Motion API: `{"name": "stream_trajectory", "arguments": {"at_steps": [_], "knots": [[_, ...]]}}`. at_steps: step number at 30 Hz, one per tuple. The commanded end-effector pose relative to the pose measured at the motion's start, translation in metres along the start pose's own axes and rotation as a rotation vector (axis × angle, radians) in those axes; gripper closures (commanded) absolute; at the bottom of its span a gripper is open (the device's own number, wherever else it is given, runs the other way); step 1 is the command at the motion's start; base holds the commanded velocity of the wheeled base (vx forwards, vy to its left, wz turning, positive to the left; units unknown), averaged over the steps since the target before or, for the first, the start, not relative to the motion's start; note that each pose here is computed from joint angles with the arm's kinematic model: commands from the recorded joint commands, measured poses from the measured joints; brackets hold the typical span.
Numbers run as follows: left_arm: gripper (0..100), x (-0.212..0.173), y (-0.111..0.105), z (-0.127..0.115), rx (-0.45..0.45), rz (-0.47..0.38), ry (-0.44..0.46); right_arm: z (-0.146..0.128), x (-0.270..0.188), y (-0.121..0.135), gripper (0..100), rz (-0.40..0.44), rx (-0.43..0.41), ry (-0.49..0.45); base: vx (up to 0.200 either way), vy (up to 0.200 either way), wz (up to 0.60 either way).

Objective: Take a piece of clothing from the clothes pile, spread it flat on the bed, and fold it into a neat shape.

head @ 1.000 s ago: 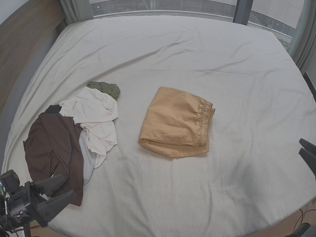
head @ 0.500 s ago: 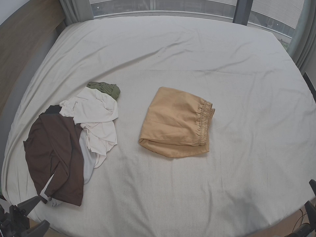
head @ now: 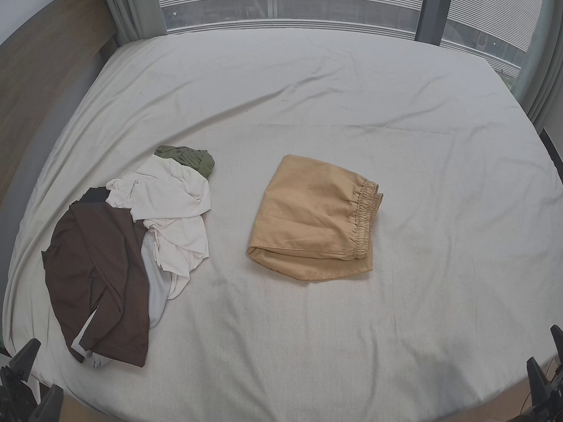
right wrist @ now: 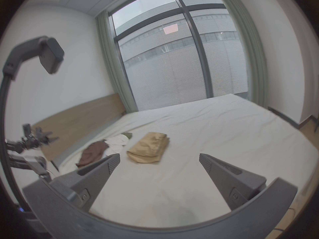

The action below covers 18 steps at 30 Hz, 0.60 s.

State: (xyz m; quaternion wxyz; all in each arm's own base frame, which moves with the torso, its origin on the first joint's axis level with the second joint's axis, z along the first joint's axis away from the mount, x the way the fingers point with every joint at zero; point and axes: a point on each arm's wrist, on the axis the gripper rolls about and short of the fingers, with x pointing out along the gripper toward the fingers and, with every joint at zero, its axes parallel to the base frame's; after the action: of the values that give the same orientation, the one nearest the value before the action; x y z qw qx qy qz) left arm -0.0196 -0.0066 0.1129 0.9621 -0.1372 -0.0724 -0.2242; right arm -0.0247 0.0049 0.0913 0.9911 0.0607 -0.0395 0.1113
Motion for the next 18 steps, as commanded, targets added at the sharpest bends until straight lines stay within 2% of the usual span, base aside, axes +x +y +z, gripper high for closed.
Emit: {"name": "stream_trajectory", "arguments": {"at_steps": [1,3,5,6,7,15,17,18], "knots": [[0,-0.006,0.001,-0.015,0.178,0.120,0.011,-0.011,0.000,-0.006,0,-0.209,-0.089,0.041,0.000,0.000,0.00],[0,-0.006,0.004,-0.019,0.242,0.186,0.050,-0.013,0.000,-0.007,0,-0.256,-0.111,0.062,0.000,0.000,0.00],[0,-0.007,0.005,-0.021,0.262,0.241,0.066,-0.013,0.000,-0.007,0,-0.247,-0.112,0.067,0.000,0.000,0.00],[0,-0.007,0.008,-0.024,0.276,0.310,0.094,-0.015,0.000,-0.007,0,-0.238,-0.106,0.083,0.000,0.000,0.00],[0,-0.008,0.009,-0.028,0.278,0.344,0.127,-0.016,0.000,-0.007,0,-0.237,-0.104,0.087,0.000,0.000,0.00],[0,-0.011,0.009,-0.029,0.272,0.339,0.106,-0.015,0.000,-0.007,0,-0.230,-0.109,0.085,0.000,0.000,0.00],[0,-0.011,0.010,-0.029,0.284,0.354,0.114,-0.015,0.000,-0.007,0,-0.227,-0.111,0.084,0.000,0.000,0.00],[0,-0.013,0.012,-0.033,0.310,0.430,0.154,-0.015,0.000,-0.007,0,-0.227,-0.111,0.084,0.000,0.000,0.00]]}}
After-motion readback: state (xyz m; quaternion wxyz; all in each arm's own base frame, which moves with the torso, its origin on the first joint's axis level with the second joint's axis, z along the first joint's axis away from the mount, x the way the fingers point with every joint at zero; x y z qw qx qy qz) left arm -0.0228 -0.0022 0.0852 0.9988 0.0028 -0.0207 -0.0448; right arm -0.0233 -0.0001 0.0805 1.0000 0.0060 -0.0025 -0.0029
